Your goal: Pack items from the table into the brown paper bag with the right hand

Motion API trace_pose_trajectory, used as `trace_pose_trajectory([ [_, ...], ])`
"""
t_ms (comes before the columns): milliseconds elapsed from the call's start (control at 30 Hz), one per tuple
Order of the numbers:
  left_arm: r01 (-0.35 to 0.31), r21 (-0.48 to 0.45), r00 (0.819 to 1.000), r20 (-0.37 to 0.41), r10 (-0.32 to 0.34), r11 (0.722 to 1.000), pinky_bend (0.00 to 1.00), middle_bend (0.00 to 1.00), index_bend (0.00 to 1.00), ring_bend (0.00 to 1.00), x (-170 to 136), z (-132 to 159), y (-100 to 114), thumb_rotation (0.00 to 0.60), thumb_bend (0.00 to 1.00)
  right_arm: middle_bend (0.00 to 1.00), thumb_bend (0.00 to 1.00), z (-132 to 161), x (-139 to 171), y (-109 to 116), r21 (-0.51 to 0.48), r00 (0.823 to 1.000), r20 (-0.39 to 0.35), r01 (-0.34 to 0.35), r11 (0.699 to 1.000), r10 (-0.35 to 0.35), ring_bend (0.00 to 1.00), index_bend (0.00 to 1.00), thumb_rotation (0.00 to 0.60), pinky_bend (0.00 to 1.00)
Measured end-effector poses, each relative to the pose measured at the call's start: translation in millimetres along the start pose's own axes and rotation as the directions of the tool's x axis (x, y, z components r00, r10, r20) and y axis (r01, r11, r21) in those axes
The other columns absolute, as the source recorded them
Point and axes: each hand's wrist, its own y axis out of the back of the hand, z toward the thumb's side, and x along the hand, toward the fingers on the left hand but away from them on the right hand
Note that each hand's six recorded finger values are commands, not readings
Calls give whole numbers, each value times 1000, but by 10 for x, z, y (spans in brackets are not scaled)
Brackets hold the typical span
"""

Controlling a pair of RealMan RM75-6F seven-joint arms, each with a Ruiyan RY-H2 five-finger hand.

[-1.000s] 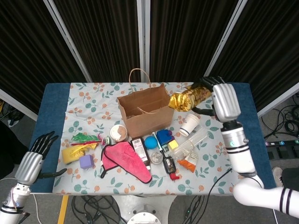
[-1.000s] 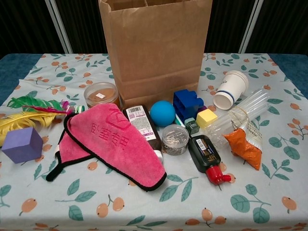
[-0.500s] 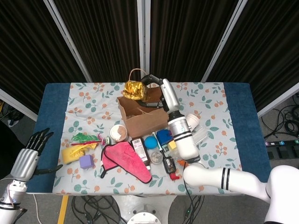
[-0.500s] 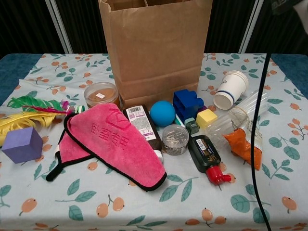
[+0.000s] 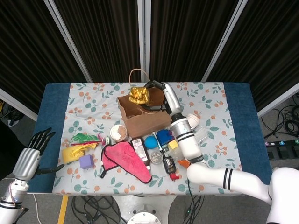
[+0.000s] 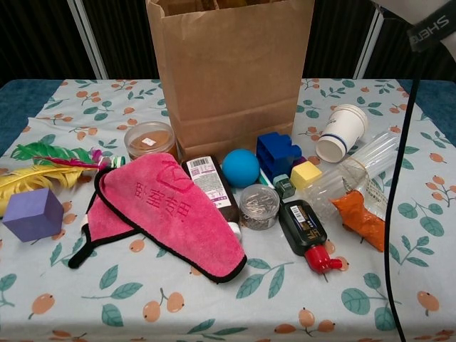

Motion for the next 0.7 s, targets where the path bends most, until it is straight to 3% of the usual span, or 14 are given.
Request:
trace_pose_trajectory([
  [100, -1, 0, 1000, 1, 1, 1000, 69, 66, 61, 27, 2, 6, 5, 442, 0, 205, 0, -3, 10, -2, -7, 999, 0, -36, 999, 36, 13, 101, 600, 0],
  [400, 1, -2, 1000, 7, -1, 1000, 69, 66, 61, 27, -7, 41, 1, 442, 0, 219, 0, 121, 93, 192, -11, 999, -45, -9, 1000, 9, 20, 99, 600, 0],
  [533, 8, -4, 1000, 11, -8, 1000, 69, 67, 60, 27, -10, 59, -22, 443, 0, 250, 0, 294, 189, 398, 12, 992, -117, 50, 999, -49, 50, 123, 600, 6],
  [700, 13, -13, 1000, 16, -13, 1000, 69, 67, 61, 27, -11, 84, -55, 442, 0, 292, 0, 560, 442, 842, 116, 955, -259, 182, 976, -147, 89, 176, 600, 44],
])
